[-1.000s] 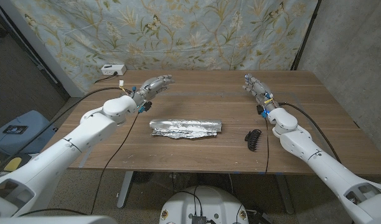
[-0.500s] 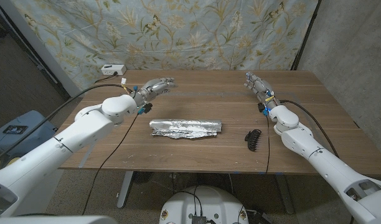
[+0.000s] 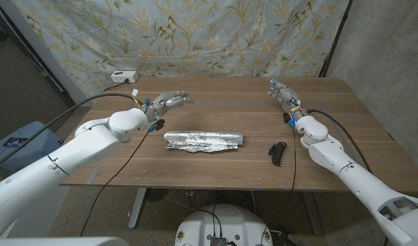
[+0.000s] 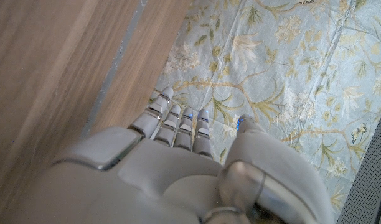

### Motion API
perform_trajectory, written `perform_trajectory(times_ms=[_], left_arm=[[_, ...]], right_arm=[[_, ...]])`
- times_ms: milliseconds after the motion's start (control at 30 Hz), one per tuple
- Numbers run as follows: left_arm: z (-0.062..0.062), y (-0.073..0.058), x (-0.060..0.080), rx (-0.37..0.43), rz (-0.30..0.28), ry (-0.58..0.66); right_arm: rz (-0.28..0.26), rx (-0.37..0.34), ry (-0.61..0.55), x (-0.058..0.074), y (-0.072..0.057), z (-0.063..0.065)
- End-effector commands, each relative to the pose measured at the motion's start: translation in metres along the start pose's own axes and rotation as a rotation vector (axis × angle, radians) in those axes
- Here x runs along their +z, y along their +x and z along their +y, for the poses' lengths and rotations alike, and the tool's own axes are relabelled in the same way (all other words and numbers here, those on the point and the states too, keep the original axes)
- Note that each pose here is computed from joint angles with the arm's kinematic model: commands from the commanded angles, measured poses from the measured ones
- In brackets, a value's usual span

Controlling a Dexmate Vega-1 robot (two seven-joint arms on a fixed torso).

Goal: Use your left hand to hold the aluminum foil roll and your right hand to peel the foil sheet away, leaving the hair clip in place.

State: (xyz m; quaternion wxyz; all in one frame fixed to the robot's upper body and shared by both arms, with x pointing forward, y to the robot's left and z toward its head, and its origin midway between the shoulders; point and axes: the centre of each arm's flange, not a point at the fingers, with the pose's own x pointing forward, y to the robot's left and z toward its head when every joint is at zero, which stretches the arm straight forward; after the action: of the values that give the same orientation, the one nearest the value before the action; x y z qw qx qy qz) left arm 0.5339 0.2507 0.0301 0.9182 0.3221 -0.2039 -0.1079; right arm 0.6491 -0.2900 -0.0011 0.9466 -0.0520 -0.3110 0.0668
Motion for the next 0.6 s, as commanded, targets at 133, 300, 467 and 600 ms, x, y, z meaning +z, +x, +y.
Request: perform_trajectory(times_ms=[133, 300, 467, 600], left_arm=[[-0.010, -0.020, 0.002, -0.028, 0.051, 0.057], [-0.012, -0.026, 0.004, -0.048, 0.060, 0.088], [-0.015, -0.032, 0.006, -0.066, 0.069, 0.124], [-0.019, -0.038, 0.007, -0.074, 0.075, 0.144]], right_arm=[[-0.012, 0.004, 0.004, 0.002, 0.000, -0.001], [-0.015, 0.002, 0.004, 0.001, -0.001, -0.002], [-0.022, -0.001, 0.000, 0.003, -0.006, -0.005], [-0.026, 0.000, -0.005, 0.005, -0.009, -0.007]])
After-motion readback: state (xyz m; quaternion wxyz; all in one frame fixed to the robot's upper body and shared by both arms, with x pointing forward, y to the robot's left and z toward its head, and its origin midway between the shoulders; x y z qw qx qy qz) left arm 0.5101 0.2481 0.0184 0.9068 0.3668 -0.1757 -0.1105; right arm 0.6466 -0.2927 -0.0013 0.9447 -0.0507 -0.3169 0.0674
